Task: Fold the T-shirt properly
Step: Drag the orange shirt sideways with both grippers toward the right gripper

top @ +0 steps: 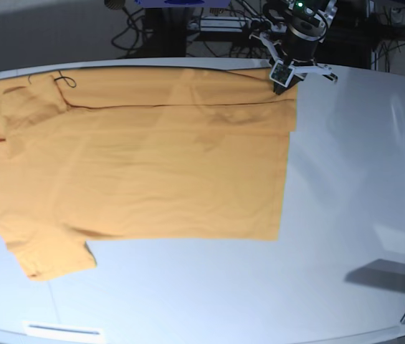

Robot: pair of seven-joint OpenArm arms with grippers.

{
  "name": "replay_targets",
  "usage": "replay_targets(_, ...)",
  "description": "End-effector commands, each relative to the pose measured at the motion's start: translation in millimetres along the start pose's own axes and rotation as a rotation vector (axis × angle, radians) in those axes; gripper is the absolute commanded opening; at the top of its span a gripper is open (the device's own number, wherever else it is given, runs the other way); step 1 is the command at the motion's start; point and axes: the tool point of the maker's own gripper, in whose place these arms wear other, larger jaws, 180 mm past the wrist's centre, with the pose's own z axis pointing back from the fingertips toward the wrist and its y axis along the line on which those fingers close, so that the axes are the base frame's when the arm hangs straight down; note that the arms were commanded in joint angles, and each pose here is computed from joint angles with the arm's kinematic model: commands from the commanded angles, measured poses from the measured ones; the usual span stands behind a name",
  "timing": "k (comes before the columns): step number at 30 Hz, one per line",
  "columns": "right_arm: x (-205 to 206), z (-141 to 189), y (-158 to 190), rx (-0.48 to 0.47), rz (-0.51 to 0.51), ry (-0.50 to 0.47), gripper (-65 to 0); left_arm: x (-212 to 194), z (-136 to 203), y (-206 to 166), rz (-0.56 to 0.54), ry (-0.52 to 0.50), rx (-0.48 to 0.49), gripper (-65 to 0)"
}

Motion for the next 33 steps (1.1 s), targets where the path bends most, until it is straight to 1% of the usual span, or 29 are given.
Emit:
replay_targets(1, -69.6, 12.6, -11.5, -0.066, 0.045, 0.299, -65.0, -29.0, 6.7, -5.2, -0.018, 0.126, -0.02, -65.0)
replay_targets(9, -72.2, 12.8, -9.7, -0.064, 0.04, 0.301, -65.0, -32.6, 9.9, -8.5, -0.015, 0.136, -0.027, -65.0)
replay_targets(12, -71.9, 12.8, -9.7, -0.063, 0.041, 0.3, -65.0, -26.8, 10.6, -6.6, -0.017, 0.121, -0.023, -65.0)
replay_targets(18, -65.3, 11.4, -7.8, -0.062, 0.05, 0.283, -65.0, -11.1, 8.3, 9.0, -0.002, 0.082, 0.025, -65.0)
replay_targets(24, -62.6, 11.4, -6.8, -0.061, 0.057, 0.277, -64.9, -11.5, 7.0, 26.0, 0.007, 0.084, 0.074, -65.0)
replay_targets(33, -62.6, 11.4, -6.8, -0.061, 0.057, 0.277, -64.7, -8.7, 4.8, 29.9, 0.007, 0.078, 0.083, -64.7)
